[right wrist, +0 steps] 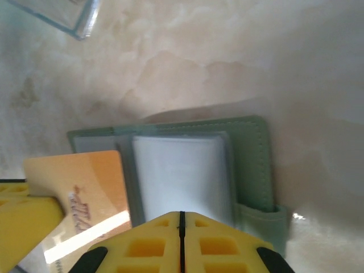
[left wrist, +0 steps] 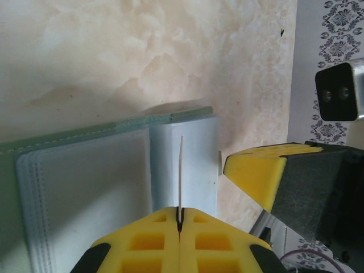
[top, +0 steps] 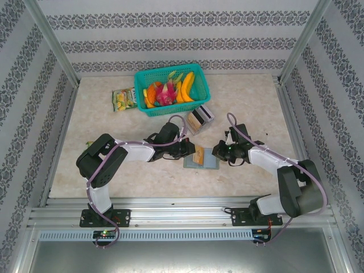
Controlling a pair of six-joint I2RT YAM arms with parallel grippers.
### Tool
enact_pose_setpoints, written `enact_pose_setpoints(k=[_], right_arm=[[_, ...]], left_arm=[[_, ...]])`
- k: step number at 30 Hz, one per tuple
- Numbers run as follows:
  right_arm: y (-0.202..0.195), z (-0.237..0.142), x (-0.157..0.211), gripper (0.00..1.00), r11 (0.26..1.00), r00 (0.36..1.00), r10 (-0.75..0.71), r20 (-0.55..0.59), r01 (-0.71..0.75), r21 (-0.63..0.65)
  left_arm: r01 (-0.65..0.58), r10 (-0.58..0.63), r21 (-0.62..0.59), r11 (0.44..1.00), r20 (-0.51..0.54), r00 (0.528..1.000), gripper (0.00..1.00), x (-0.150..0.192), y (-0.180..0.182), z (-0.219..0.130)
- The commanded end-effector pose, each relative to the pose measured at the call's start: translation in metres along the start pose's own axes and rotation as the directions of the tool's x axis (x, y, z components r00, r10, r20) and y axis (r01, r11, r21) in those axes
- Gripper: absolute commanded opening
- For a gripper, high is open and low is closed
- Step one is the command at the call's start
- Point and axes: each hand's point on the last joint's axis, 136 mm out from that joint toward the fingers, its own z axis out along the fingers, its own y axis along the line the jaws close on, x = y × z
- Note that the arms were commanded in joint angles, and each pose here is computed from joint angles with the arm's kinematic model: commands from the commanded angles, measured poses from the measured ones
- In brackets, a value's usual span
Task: Put the credit cards into the card holder
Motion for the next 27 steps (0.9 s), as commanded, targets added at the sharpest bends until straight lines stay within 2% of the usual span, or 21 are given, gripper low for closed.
enact_pose_setpoints(k=[1,11,20,27], right_arm=[[-0.003,0.001,-0.003,0.08,0.999,0.999,-0.039,0.008,0.039,0.034],[-0.019,0.006,0.000,0.09,0.995,0.999,-0.035,-0.003,0.035,0.095],[-0.035,0.013,0.006,0.09,0.988,0.999,-0.030,-0.026,0.034,0.153],[-0.041,0.013,0.008,0.09,0.983,0.999,-0.031,-0.029,0.036,0.181]], left_arm=[[-0.070,0.070,-0.023,0.997,0.004,0.998,0.00,0.004,0.005,0.002],[-0.058,0.058,-0.025,0.998,-0.004,0.998,0.00,0.011,0.018,0.018],[-0.022,0.022,0.005,1.000,0.008,1.000,0.00,0.013,0.019,0.028],[-0.044,0.044,0.041,0.998,-0.007,0.999,0.00,0.016,0.011,0.033]])
